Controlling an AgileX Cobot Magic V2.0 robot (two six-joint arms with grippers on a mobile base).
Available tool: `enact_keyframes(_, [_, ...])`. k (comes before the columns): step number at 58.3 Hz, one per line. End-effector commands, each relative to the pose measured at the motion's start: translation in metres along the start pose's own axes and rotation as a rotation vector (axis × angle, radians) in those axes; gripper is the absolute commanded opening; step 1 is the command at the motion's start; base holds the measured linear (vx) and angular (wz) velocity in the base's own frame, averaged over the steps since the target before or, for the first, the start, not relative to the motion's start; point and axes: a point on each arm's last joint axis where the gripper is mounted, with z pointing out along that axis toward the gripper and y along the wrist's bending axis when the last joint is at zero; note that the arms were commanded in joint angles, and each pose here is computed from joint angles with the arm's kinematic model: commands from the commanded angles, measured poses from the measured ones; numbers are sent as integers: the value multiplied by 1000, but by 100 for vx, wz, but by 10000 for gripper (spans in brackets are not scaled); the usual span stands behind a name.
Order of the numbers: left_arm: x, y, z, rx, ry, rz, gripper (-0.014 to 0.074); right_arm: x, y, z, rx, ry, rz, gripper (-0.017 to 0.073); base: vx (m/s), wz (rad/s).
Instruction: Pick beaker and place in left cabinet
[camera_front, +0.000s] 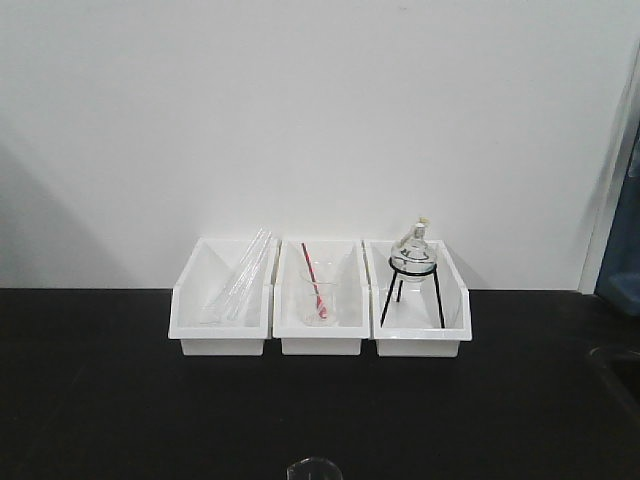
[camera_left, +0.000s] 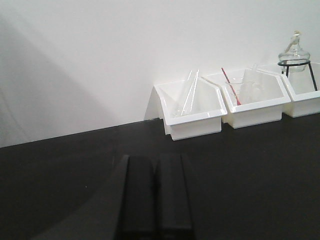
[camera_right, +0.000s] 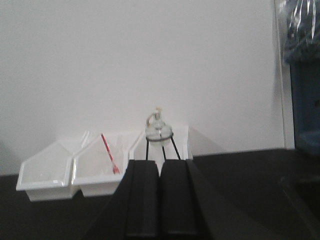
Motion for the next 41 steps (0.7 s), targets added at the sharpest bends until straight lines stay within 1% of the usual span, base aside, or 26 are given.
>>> enact_keyframes(1, [-3, 0, -1, -7, -77, -6, 1, -10, 1, 12, 5, -2, -14, 39, 0, 0])
enact_keyframes(9, [-3, 0, -1, -7, -77, -6, 1, -1, -1, 28, 15, 81, -18, 126, 0, 0])
enact_keyframes(14, [-3, 0, -1, -7, -77, -6, 1, 3, -1, 37, 18, 106, -42, 206, 0, 0])
enact_keyframes(20, [-3, 0, -1, -7, -77, -6, 1, 9, -2, 49, 21, 147, -69, 352, 0, 0])
enact_keyframes(21, [-3, 0, -1, -7, -77, -6, 1, 10, -2, 50, 22, 153, -78, 363, 0, 0])
enact_keyframes(23, [-3, 0, -1, -7, -77, -6, 1, 13, -3, 54, 22, 164, -93, 426, 0, 0])
enact_keyframes(24, [-3, 0, -1, -7, -77, -6, 1, 13, -3, 56, 22, 159, -98, 437, 0, 0])
enact_keyframes(25, [-3, 0, -1, -7, -77, -6, 1, 13, -3, 58, 22, 159, -103, 467, 0, 0])
enact_keyframes(26, [-3, 0, -1, -7, -77, -6, 1, 15, -3, 61, 23, 172, -103, 477, 0, 0])
enact_keyframes(28, [-3, 0, -1, -7, -77, -6, 1, 17, -3, 66, 25, 170, -104, 533, 0, 0])
enact_keyframes(31, [-3, 0, -1, -7, -77, -6, 1, 19, -4, 73, 26, 156, -104, 589, 0, 0])
enact_keyframes(34, [-3, 0, -1, -7, -77, -6, 1, 22, -4, 80, 24, 156, -110, 633, 0, 0])
enact_keyframes(38, [-3, 0, -1, -7, -77, -6, 1, 28, 0, 89, -19, 151, -162, 668, 0, 0])
enact_keyframes(41, [-3, 0, -1, -7, -77, -6, 1, 34, 9, 96, -103, 155, -237, 682, 0, 0])
